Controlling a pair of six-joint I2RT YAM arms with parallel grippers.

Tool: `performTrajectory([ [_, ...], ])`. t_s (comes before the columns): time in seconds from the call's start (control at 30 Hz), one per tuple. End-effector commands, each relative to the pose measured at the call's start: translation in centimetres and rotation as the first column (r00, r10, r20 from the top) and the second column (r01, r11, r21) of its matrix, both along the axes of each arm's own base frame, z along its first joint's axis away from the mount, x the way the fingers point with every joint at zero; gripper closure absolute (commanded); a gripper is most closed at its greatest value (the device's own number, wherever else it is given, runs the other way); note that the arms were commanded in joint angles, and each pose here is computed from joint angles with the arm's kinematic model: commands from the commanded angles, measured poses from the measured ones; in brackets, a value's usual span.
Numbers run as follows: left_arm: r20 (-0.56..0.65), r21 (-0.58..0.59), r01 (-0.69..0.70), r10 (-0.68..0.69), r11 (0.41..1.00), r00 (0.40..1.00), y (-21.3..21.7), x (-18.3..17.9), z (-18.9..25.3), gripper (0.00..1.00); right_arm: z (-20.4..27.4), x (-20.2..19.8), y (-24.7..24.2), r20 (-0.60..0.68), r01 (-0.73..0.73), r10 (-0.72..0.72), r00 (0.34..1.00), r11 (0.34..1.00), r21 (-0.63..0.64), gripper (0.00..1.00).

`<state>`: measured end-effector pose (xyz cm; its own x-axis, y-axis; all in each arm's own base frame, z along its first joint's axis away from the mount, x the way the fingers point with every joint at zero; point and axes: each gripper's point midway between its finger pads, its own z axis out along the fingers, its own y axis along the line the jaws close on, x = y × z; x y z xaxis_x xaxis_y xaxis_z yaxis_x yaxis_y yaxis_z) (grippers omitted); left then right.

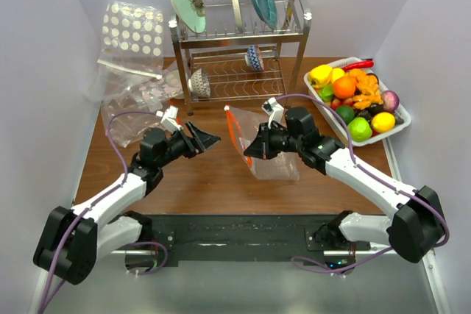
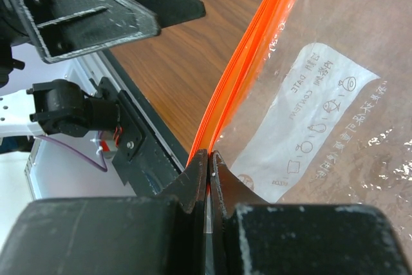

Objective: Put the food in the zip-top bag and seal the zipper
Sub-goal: Pick up the zipper food storage bag at the corner of the board, then open the zipper of the food storage bag.

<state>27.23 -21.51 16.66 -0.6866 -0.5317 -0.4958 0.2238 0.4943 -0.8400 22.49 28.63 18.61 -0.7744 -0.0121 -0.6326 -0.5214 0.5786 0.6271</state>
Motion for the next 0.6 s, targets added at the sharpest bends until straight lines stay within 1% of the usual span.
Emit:
performTrajectory([
  [0.0, 0.031, -0.047, 0.002, -0.001, 0.999, 1.000, -1.1, 0.8, 1.3, 0.22, 1.4, 0.3, 0.7, 0.051, -0.010, 0.008, 0.999, 0.999, 0.034, 1.00],
  [0.23, 0.015, -0.080, -0.003, 0.004, 0.997, 1.000, -2.5, 1.5, 1.1, 0.24, 1.3, 0.1, 1.0, 0.050, -0.028, 0.026, 0.998, 0.999, 0.037, 1.00],
  [0.33, 0.015, -0.082, 0.014, -0.013, 0.997, 1.000, -3.4, 1.9, 1.4, 0.29, 1.2, -0.1, 1.1, 0.045, -0.033, 0.032, 0.998, 0.999, 0.035, 1.00],
  [0.57, -0.002, -0.072, 0.025, -0.025, 0.997, 1.000, -4.8, 2.5, 0.8, 0.34, 1.5, -0.3, 1.2, 0.058, -0.044, 0.042, 0.997, 0.998, 0.034, 1.00],
])
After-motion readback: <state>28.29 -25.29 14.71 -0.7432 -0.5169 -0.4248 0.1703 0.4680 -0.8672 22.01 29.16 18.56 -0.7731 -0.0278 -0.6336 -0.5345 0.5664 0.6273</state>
